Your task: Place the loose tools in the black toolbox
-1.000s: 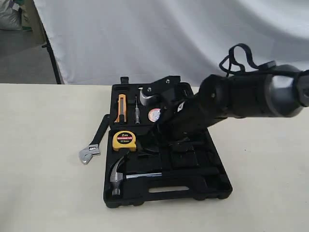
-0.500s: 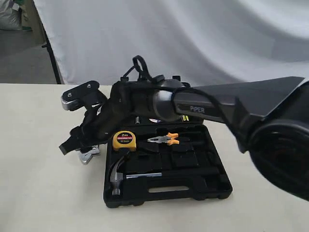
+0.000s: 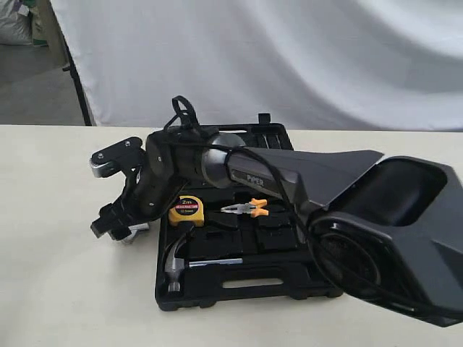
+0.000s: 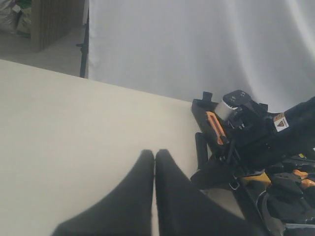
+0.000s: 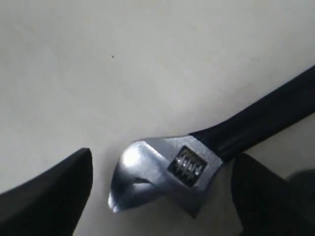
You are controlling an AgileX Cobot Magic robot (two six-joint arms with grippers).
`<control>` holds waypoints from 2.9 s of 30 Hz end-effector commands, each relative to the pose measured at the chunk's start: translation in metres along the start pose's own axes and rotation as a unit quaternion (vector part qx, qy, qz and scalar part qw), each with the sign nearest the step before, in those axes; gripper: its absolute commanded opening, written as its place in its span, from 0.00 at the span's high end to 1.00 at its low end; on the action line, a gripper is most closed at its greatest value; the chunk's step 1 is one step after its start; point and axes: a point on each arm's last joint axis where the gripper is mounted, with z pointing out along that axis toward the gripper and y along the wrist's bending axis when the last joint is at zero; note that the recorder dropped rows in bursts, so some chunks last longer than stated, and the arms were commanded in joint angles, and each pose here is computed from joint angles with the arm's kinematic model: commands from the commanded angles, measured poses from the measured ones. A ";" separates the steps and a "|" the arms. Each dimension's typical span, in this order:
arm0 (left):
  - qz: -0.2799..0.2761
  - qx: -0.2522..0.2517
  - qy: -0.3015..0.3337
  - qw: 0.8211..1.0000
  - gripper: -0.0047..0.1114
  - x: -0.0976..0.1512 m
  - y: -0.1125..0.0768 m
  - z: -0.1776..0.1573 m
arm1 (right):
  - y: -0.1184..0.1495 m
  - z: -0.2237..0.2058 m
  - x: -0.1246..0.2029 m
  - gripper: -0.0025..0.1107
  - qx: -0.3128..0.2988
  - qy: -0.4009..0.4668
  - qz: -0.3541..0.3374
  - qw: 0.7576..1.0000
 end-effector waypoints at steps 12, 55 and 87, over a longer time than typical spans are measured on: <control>0.000 -0.010 -0.010 1.000 0.95 -0.002 0.001 0.000 | 0.036 0.014 0.011 0.33 -0.004 0.055 -0.016 0.998; 0.000 -0.010 -0.010 1.000 0.95 -0.002 0.001 0.000 | 0.034 -0.015 -0.027 0.33 -0.007 -0.033 -0.312 0.950; 0.000 -0.010 -0.010 1.000 0.95 -0.002 0.001 0.000 | 0.000 -0.044 -0.044 0.98 -0.166 -0.083 -0.246 0.951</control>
